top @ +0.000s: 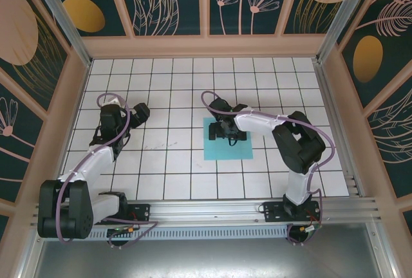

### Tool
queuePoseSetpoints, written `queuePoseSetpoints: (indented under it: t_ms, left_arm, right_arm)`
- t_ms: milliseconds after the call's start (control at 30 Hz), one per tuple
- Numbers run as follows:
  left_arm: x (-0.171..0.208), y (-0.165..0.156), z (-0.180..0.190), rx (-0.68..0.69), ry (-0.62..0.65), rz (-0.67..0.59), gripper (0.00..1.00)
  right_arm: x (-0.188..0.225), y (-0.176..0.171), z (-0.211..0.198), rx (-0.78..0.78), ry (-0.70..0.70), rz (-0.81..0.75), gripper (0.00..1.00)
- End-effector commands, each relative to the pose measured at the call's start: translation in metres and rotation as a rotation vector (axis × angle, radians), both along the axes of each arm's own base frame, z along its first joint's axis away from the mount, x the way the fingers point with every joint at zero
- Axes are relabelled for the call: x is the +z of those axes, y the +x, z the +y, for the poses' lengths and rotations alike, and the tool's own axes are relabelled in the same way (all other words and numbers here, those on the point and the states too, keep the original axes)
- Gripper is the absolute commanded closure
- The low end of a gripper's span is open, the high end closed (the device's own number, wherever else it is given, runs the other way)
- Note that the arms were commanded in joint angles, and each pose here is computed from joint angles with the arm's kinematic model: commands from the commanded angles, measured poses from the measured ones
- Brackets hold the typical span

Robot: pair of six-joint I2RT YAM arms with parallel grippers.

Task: Fold a paper plane with a square sheet of paper (pick it up from the middle)
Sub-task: Fold the square sheet of paper in half at the center of the table.

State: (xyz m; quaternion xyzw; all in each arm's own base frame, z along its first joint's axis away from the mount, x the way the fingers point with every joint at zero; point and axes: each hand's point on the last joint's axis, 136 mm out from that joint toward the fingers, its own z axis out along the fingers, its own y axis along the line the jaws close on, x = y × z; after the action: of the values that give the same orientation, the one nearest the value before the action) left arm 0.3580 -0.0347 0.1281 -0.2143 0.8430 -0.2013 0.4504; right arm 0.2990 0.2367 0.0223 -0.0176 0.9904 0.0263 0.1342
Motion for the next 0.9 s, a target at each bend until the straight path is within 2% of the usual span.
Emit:
queuePoseSetpoints:
  t_ms: [0,333,667,867]
  left_arm:
    - [0.006,0.005,0.0,-0.007,-0.006,-0.003,0.02]
    - [0.005,0.005,-0.002,-0.013,-0.01,0.003,0.01]
    - [0.002,0.005,-0.004,-0.024,-0.019,0.011,0.01]
    - [0.001,0.006,-0.007,-0.037,-0.026,0.015,0.01]
  right_arm:
    - [-0.017,-0.013,-0.015,-0.019,-0.069,0.05,0.03]
    - [-0.045,-0.027,-0.019,-0.024,-0.051,0.122,0.16]
    - [-0.033,-0.017,-0.015,-0.029,-0.027,0.086,0.29]
    - [0.003,0.002,-0.015,-0.056,-0.038,-0.005,0.18]
